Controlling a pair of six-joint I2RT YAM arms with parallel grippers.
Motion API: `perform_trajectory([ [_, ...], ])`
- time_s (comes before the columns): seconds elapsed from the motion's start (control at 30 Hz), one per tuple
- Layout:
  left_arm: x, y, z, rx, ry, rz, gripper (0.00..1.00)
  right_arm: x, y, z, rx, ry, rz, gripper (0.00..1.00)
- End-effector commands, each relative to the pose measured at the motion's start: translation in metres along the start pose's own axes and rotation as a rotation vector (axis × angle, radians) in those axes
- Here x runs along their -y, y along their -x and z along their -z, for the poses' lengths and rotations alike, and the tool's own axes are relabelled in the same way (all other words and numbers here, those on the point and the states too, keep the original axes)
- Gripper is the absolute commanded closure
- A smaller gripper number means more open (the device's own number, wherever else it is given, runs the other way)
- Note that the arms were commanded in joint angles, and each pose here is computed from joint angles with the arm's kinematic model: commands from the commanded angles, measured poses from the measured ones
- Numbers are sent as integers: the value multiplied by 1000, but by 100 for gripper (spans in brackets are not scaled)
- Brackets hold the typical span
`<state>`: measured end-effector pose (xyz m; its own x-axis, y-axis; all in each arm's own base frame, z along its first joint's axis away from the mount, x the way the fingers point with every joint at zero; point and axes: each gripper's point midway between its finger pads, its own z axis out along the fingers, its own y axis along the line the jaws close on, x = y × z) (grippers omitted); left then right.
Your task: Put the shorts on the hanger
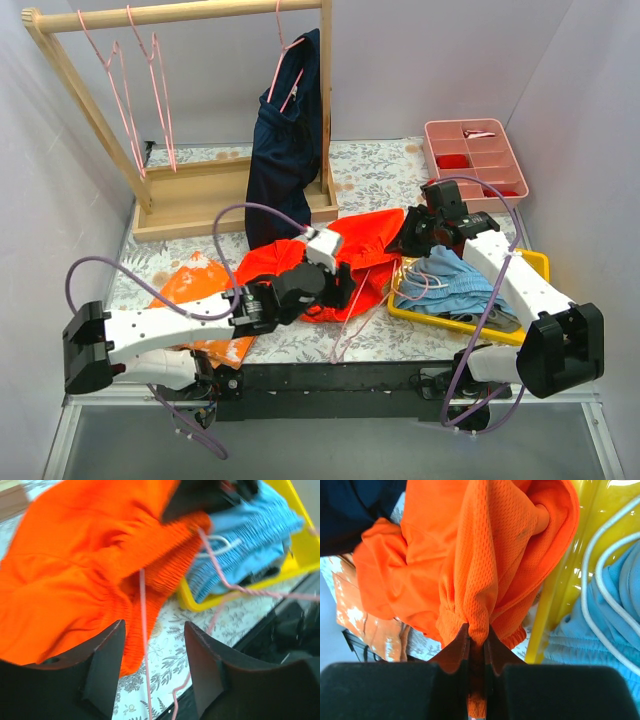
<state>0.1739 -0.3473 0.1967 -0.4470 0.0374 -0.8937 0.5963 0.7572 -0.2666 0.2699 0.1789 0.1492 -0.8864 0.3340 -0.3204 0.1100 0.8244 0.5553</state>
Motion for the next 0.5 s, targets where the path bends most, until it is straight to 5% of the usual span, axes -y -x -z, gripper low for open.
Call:
perform_trajectory([
  [0.0,-63,-20,12,-152,225,194,54,-13,2,17,-8,41,103,99],
  [0.23,-54,-52,1,-358,113,191,57,-10,3,28,31,31,127,99],
  [0.47,-34,-83,-4,-487,26,141,43,-13,7,31,47,30,104,99],
])
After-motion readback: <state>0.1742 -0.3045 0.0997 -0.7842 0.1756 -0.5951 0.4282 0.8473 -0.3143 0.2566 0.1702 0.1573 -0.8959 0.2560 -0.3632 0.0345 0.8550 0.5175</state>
